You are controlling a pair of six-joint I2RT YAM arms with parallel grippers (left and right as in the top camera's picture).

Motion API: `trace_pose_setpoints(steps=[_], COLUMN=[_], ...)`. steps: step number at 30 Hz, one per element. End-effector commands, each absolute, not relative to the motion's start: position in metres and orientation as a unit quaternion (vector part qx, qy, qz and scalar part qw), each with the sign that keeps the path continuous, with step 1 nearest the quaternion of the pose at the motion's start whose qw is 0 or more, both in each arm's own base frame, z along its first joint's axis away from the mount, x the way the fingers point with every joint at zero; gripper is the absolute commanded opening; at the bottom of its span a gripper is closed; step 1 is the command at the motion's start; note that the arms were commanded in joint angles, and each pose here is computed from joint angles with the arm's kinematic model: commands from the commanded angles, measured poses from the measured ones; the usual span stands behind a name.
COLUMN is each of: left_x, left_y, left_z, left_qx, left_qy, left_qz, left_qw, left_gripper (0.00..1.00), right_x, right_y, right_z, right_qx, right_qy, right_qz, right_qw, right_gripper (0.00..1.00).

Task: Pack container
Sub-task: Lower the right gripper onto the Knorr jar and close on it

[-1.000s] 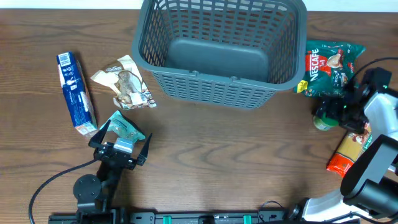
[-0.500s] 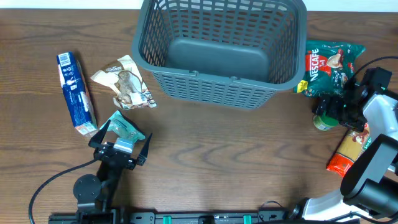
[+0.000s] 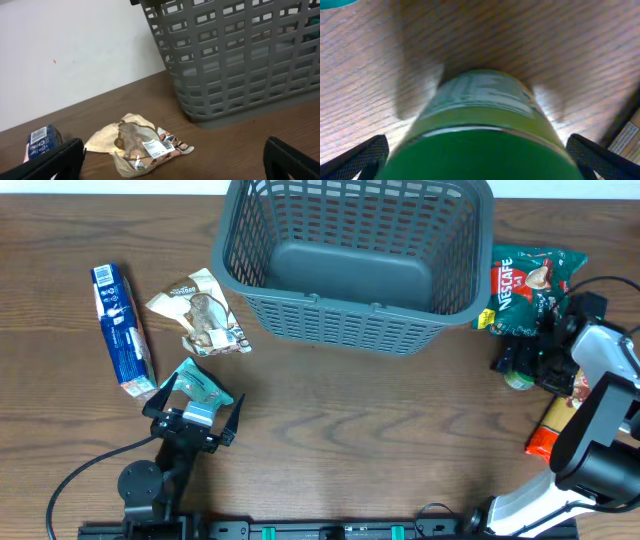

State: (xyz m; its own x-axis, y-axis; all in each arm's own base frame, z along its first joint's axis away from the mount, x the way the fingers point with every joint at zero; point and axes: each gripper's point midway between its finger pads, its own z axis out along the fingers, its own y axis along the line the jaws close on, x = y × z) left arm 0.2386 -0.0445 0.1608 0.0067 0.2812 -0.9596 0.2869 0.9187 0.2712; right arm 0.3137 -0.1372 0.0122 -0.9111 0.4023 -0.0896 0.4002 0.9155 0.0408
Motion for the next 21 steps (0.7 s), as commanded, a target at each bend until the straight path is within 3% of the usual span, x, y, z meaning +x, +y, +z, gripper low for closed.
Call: trace_pose_setpoints(steps=[1, 16, 21], left_x=[0.237, 0.237, 0.237], left_y=[-0.048, -0.048, -0.048], left_z=[0.144, 0.144, 0.144], left_qx=[0.211, 0.211, 0.211], left_qy=[0.719, 0.719, 0.719], left_qz=[-0.013, -0.013, -0.013], left_qw=[0.662, 0.662, 0.662], left_gripper=[0.99, 0.99, 0.98], right_x=[0.317, 0.330, 0.328], right_y=[-0.139, -0.147, -0.150], right_z=[0.013, 0.024, 0.026], right_qx=[0.208, 0.210, 0.211], right_qy=[0.977, 0.975, 0.975], right_qz=[-0.006, -0.016, -0.025], right_qw=[0.049, 0.069, 0.064], right_gripper=[0.99, 0.99, 0.92])
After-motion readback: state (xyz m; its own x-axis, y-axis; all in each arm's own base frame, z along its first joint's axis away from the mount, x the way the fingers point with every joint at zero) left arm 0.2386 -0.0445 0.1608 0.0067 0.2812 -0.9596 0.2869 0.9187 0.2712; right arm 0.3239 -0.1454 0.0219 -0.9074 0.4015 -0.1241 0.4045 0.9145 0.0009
